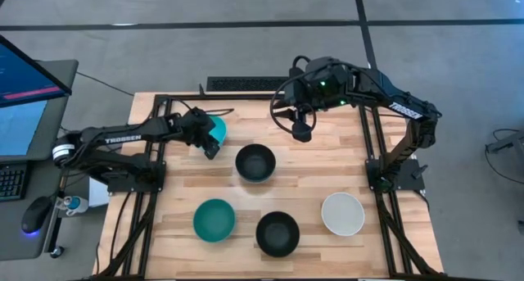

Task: Nest bowls inside each other
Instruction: Stack the light blue bowl on top of the black bowl, then stack the light blue bowl on top of the stacked black bowl

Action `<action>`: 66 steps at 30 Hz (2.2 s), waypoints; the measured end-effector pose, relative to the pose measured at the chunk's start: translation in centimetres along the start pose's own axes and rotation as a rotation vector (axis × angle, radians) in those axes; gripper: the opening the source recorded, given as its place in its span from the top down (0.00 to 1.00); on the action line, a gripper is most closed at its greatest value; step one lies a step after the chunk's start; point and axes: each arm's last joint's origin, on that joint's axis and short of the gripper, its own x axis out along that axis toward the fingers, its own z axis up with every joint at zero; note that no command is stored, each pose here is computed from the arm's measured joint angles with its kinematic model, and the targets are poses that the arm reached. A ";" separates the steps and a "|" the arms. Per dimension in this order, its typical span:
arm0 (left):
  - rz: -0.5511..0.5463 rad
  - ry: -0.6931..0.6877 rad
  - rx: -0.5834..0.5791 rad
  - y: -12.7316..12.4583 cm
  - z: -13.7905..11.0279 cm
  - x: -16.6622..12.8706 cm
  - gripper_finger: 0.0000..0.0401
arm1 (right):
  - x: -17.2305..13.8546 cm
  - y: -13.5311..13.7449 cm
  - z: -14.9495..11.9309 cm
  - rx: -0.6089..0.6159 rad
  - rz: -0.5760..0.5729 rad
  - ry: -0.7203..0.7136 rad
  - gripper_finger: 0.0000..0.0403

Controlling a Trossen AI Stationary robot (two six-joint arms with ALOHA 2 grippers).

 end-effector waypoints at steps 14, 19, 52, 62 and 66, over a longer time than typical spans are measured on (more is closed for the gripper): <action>0.010 0.022 0.018 -0.2 0.4 3.1 0.92 | 0.0 0.0 0.2 -0.001 -0.004 -0.016 0.73; 0.033 0.013 0.012 0.2 0.5 3.1 0.92 | 0.0 0.0 0.1 -0.002 -0.004 -0.016 0.73; 0.068 0.209 0.092 0.9 2.9 -0.3 0.86 | 0.0 0.0 0.2 -0.004 0.002 -0.016 0.73; 0.042 0.151 0.051 0.6 3.5 0.2 0.77 | 0.0 0.1 0.2 -0.011 0.002 -0.016 0.73; 0.061 0.196 0.060 0.5 3.3 1.3 0.78 | 0.0 0.1 0.2 -0.011 0.002 -0.016 0.73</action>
